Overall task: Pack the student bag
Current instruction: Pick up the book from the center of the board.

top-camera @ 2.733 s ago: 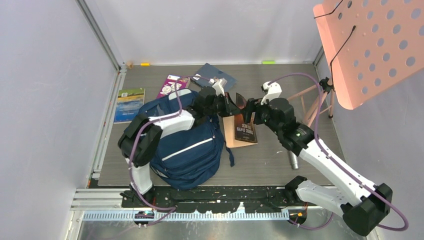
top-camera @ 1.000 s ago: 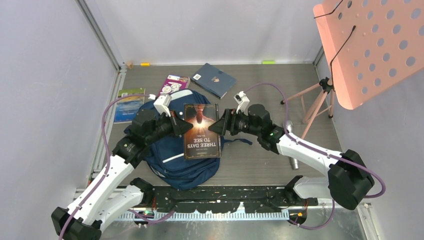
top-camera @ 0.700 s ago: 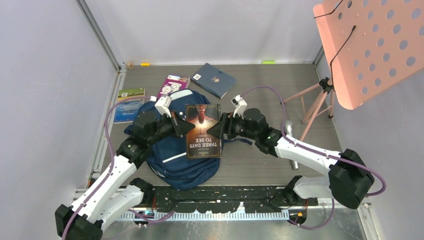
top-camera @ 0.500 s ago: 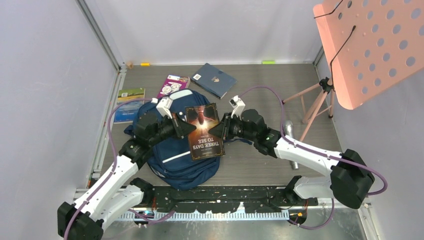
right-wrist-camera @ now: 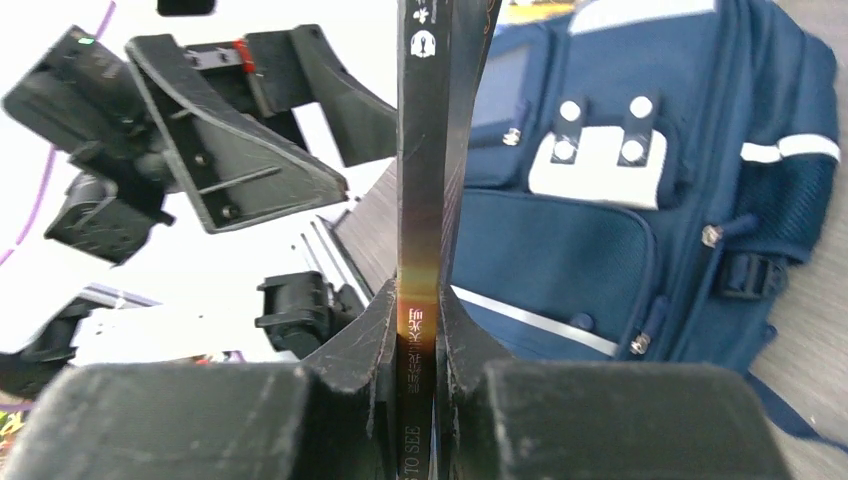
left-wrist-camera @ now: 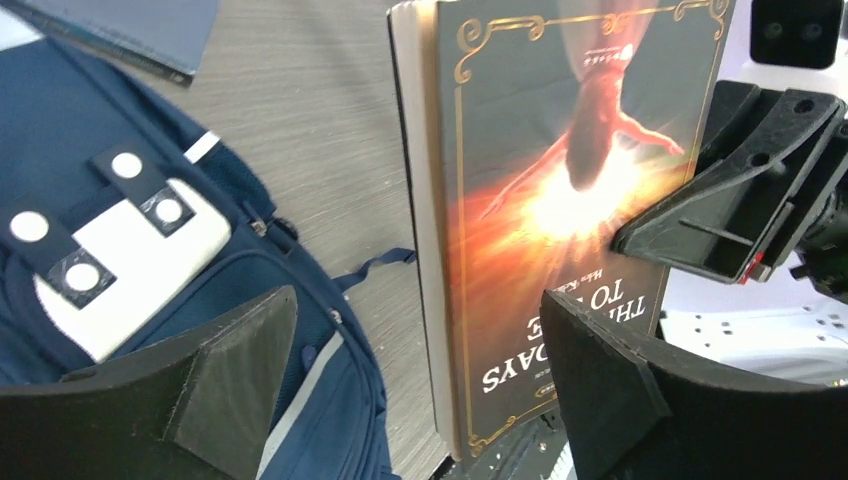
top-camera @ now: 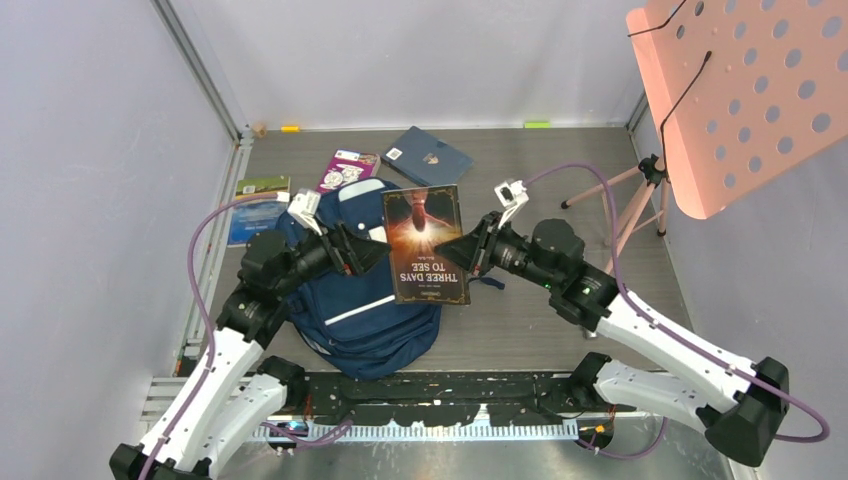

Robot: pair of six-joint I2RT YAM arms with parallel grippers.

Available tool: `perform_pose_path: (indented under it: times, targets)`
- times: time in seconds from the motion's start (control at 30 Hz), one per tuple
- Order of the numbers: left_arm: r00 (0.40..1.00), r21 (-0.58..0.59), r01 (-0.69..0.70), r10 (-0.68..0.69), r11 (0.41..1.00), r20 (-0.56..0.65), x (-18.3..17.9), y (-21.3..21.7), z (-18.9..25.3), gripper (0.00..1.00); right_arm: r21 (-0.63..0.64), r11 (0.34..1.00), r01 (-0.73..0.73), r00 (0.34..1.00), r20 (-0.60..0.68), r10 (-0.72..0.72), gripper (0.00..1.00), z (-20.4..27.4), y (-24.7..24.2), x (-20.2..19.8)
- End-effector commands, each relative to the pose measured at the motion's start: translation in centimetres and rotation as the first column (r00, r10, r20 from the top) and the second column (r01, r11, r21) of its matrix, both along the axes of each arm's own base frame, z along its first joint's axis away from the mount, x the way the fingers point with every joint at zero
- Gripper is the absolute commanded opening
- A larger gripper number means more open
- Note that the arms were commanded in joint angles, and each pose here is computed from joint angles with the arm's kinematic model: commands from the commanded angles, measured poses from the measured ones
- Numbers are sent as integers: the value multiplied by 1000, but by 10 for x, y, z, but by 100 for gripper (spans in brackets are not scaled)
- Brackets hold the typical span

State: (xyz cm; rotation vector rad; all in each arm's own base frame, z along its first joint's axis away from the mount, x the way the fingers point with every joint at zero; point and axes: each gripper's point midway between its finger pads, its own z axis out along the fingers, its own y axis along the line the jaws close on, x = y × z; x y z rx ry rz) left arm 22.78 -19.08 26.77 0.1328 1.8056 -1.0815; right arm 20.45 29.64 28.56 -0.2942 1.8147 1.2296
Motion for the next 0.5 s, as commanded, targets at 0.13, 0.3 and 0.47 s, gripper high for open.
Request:
perform_pose_path:
  times: [0.13, 0.3, 0.47]
  targets:
    - [968, -60, 182, -168, 981, 188, -36, -11, 69, 99, 194, 971, -138, 962, 259, 85, 0, 115, -14, -39]
    - [967, 154, 156, -183, 976, 179, -33, 0, 23, 97, 125, 983, 134, 961, 227, -160, 1, 107, -52, -11]
    - [967, 355, 216, -250, 910, 53, -35, 7, -44, 84, 3, 936, 352, 920, 182, -347, 1, 77, -84, 13]
